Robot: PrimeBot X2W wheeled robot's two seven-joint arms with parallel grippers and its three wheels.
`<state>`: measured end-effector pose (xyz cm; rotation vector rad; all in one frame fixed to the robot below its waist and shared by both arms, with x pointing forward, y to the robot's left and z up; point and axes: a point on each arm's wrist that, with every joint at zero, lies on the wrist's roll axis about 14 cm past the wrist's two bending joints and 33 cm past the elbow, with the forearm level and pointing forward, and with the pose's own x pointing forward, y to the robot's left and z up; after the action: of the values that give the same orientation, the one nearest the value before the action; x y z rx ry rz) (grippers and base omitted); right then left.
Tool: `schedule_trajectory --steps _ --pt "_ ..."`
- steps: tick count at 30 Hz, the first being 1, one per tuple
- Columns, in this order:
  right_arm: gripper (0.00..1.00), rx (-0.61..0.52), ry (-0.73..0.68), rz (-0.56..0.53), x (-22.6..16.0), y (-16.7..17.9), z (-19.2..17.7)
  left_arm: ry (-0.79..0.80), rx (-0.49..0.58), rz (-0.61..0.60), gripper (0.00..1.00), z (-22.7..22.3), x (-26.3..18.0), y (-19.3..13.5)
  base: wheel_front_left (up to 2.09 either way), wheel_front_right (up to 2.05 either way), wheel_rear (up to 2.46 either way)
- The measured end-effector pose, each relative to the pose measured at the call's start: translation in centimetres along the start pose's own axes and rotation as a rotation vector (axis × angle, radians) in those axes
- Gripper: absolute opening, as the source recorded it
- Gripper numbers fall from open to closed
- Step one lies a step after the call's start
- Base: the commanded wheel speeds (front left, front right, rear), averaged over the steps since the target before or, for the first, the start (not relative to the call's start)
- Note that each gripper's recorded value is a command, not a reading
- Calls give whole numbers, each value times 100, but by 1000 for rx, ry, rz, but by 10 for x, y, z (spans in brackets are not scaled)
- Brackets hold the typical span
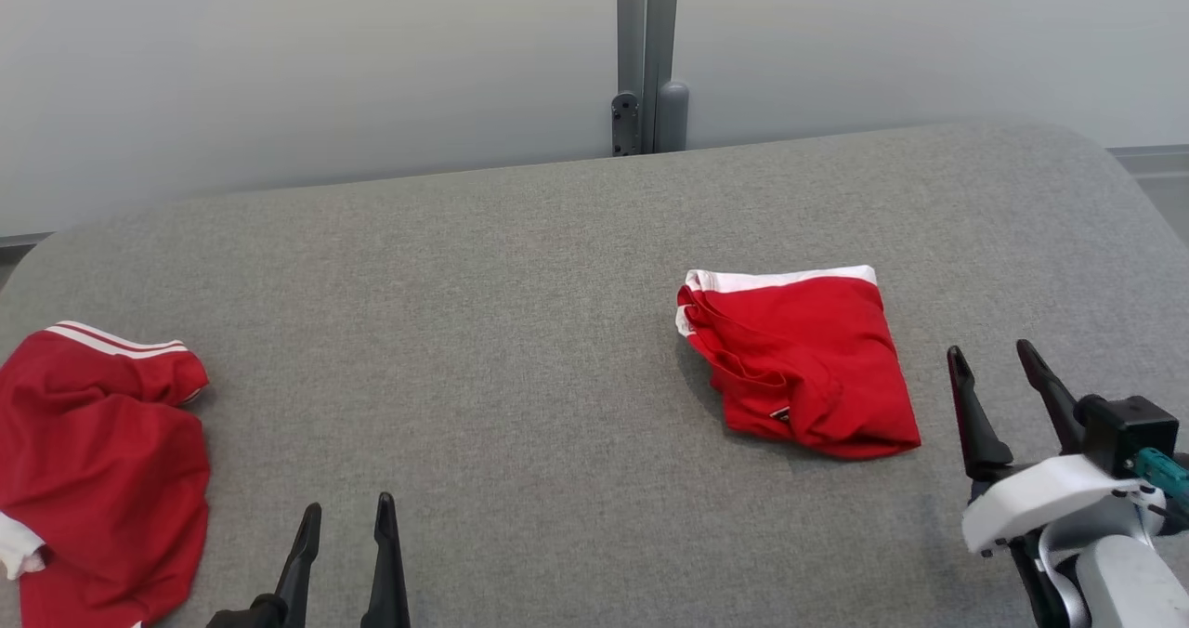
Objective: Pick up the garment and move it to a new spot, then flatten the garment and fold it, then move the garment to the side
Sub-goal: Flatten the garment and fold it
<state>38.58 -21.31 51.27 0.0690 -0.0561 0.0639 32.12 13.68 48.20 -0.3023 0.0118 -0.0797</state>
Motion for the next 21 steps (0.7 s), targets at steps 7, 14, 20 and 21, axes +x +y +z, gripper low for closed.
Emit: schedule_trajectory --steps 7,14,20,21 --pt "100 -38 -10 -96 -22 -32 -2 14 4 28 100 -4 -3 10 0 0 0" --pt "100 -34 -23 -83 -19 -22 -1 1 13 66 100 0 -8 22 0 0 0" --pt "0 -60 -20 13 9 4 1 0 28 84 100 1 -11 30 0 0 0" --pt "0 -57 -15 19 14 7 -1 2 32 86 100 0 -11 31 0 0 0"
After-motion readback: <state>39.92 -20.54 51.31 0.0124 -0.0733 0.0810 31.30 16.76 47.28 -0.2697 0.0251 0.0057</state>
